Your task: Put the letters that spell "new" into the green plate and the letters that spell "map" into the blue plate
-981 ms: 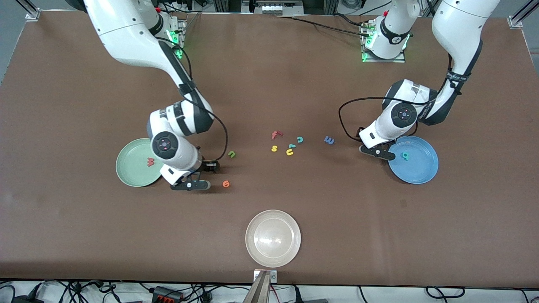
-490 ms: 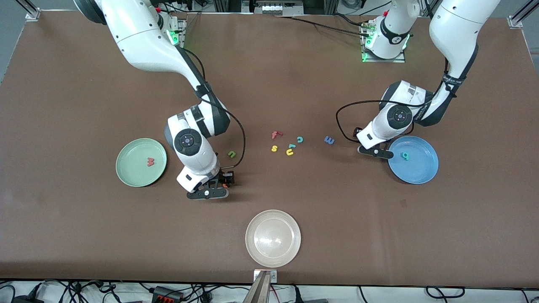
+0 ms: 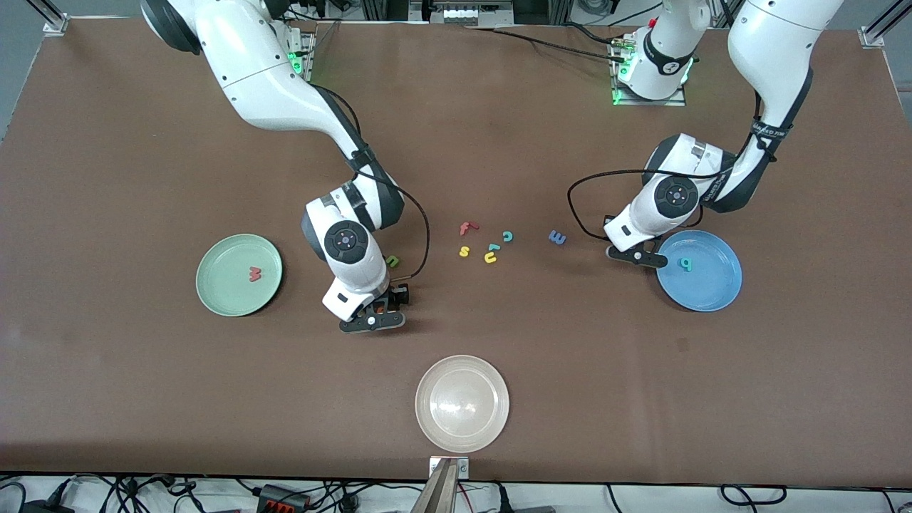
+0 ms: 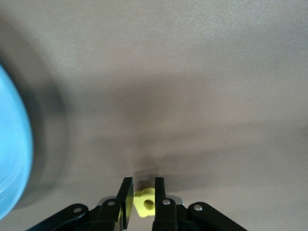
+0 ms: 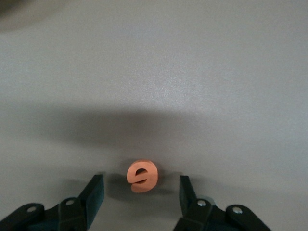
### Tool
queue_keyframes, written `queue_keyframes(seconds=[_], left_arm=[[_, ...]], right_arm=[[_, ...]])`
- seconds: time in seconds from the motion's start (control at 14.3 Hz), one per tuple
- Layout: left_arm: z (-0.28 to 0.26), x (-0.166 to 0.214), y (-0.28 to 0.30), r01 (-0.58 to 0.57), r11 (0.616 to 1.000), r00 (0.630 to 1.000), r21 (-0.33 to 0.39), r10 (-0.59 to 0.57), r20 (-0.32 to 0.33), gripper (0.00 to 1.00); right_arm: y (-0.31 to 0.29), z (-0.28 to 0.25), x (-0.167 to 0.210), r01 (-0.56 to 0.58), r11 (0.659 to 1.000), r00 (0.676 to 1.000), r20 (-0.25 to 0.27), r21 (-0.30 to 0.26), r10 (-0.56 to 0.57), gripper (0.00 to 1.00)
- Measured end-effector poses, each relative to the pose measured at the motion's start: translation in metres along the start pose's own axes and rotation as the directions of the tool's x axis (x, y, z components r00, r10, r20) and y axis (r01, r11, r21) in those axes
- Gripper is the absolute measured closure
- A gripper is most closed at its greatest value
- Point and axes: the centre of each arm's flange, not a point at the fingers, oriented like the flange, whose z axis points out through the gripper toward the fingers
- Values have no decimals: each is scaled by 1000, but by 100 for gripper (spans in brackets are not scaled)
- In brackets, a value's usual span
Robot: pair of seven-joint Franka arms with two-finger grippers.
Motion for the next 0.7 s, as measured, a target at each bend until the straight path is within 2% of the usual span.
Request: queue_keyframes(seconds=[0.07, 0.14, 0.35, 0.7], left_arm=[[-8, 1, 0, 0, 1000, 1000, 9, 0, 4, 74], [-16, 3, 0, -1, 1000, 1000, 17, 1, 8, 74], [-37, 8, -3, 2, 999, 1000, 41, -3, 29, 74], [-80, 23, -42, -70, 996, 996, 55, 67, 54, 73]], right_arm=[[1, 1, 0, 3, 1000, 1000, -2, -4, -3, 33], [2, 1, 1, 3, 1000, 1000, -9, -4, -3, 44], [5, 2, 6, -1, 1000, 999, -44, 3, 1, 45], [5, 5, 6, 0, 1000, 999, -49, 5, 1, 47]])
